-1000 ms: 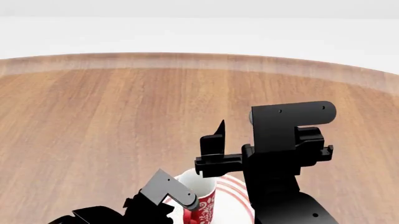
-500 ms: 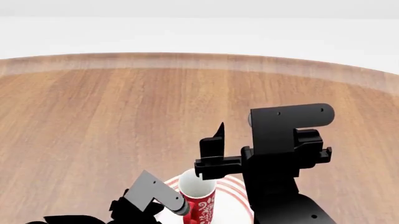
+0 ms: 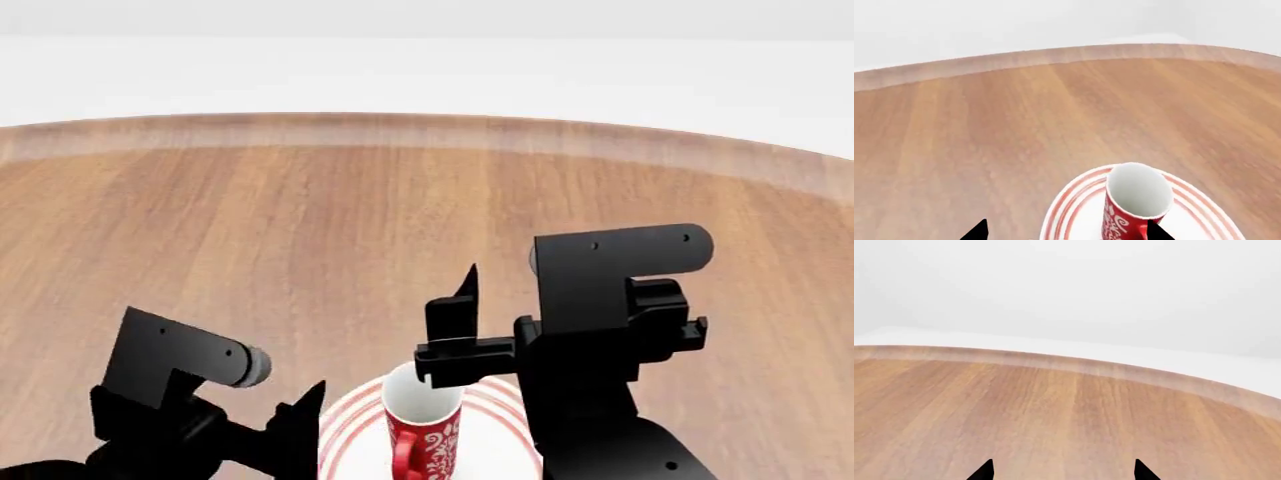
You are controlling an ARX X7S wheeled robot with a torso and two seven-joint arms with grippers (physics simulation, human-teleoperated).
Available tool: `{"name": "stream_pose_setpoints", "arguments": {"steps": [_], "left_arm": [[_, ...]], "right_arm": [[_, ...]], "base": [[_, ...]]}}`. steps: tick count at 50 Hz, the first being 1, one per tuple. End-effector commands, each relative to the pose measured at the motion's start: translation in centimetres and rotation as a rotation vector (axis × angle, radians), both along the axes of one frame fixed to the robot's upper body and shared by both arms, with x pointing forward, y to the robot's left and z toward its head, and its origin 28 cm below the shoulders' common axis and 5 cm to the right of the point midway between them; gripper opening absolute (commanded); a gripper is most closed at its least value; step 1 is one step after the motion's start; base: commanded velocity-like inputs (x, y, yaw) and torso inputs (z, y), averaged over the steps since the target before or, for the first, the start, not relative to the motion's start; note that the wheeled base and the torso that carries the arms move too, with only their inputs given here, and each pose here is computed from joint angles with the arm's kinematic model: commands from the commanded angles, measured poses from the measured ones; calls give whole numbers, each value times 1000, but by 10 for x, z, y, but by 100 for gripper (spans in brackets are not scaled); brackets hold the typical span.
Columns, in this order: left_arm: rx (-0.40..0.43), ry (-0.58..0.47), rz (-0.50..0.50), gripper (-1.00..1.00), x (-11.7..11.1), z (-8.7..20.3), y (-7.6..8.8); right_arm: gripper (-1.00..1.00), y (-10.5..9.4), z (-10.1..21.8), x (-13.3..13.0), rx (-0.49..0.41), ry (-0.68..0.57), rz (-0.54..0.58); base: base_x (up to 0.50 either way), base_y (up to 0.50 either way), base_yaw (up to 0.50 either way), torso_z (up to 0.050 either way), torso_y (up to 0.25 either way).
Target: Pick up the red mug and put it on the plate
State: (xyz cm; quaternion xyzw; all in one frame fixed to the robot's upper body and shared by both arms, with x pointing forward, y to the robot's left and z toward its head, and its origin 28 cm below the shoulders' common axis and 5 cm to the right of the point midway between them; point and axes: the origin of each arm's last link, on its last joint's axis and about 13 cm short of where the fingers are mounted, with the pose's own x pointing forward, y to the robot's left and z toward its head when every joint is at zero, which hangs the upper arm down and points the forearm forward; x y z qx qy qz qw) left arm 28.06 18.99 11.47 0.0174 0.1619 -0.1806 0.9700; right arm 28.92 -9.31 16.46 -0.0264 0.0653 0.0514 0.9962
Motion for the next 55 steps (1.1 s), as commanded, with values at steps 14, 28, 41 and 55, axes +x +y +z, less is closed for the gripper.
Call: {"name": "stream_pose_setpoints", "arguments": {"steps": [14,28,41,55], "left_arm": [[-62,-281,182,100,4,23,6],[-89,-336,197,100,2,34,7],[-90,-354,187,100,1,37,6],[-89,-356,177,100,0,37,6]], "right_arm": [[100,1,0,0,-1,-10,9],[100,1,5,-2,-5,-22,8],[100,2,5,-2,-7,-23,10],[100,2,5,-3,-19,-34,12]], "base": [[0,0,0,0,0],[0,0,0,0,0],[0,0,0,0,0],[0,0,0,0,0]]}}
